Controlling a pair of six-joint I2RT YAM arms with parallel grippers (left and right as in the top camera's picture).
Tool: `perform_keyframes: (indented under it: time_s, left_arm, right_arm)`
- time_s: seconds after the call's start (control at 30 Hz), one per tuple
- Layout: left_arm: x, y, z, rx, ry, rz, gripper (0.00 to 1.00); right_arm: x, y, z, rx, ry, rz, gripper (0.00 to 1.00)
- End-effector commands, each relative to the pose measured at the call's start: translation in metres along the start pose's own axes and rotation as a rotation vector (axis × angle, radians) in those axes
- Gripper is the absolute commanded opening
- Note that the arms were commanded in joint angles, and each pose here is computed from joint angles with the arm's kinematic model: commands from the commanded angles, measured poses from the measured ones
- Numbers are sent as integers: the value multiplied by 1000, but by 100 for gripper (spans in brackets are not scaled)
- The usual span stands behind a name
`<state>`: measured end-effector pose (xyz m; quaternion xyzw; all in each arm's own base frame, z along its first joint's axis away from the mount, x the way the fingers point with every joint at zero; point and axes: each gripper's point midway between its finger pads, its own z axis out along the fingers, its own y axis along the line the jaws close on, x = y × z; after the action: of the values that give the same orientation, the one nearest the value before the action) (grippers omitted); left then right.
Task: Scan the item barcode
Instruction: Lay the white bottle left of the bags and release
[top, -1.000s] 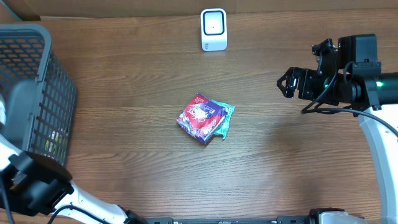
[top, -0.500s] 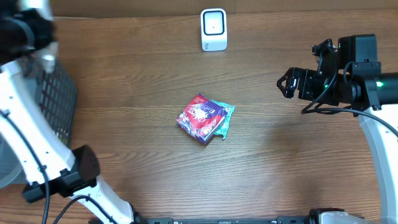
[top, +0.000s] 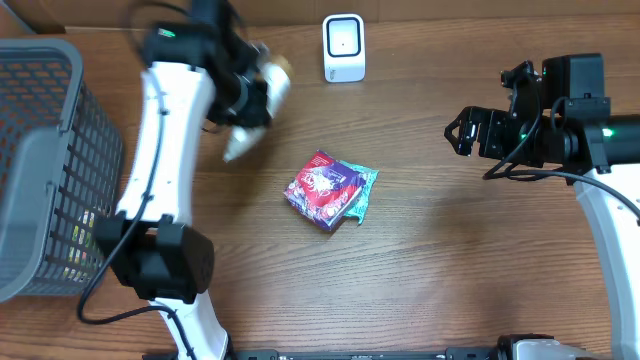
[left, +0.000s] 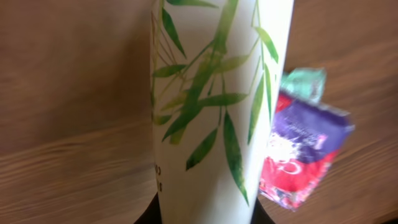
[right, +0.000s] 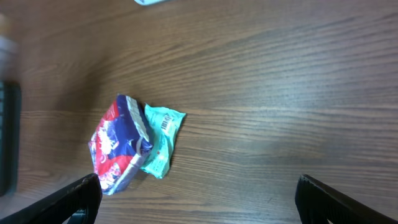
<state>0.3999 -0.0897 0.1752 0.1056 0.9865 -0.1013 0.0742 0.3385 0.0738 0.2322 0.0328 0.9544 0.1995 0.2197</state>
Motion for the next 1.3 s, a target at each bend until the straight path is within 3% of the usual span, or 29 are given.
perform_keyframes:
  time_s: [0.0, 0.2, 0.4, 0.43, 0.5, 0.53, 0.7, 0.8, 1.0, 1.27]
  left_arm:
    - [20, -3, 36, -16, 69, 18, 4]
    - [42, 10, 101, -93, 103, 4, 4]
    - [64, 2, 138, -65, 128, 30, 5]
    - [67, -2, 141, -46, 136, 32, 18]
    - [72, -16, 142, 18, 151, 34, 60]
    - [73, -25, 141, 57, 156, 38, 68]
    - [72, -76, 134, 249, 157, 73, 75]
    - [60, -89, 123, 266, 134, 74, 76]
    - [9, -65, 53, 139, 24, 8, 75]
    - [-42, -4, -128, -37, -340, -110, 77]
  right_arm:
    - [1, -1, 6, 1, 23, 8, 100]
    - [5, -6, 17, 9, 64, 24, 100]
    - [6, -7, 20, 11, 71, 26, 100]
    - [6, -7, 20, 11, 70, 26, 100]
    - [5, -7, 20, 10, 67, 25, 100]
    - [4, -7, 20, 10, 65, 24, 100]
    - [4, -6, 20, 9, 62, 23, 100]
    - [5, -7, 20, 10, 68, 25, 100]
    - [8, -7, 20, 13, 79, 26, 100]
    - [8, -7, 20, 12, 79, 26, 100]
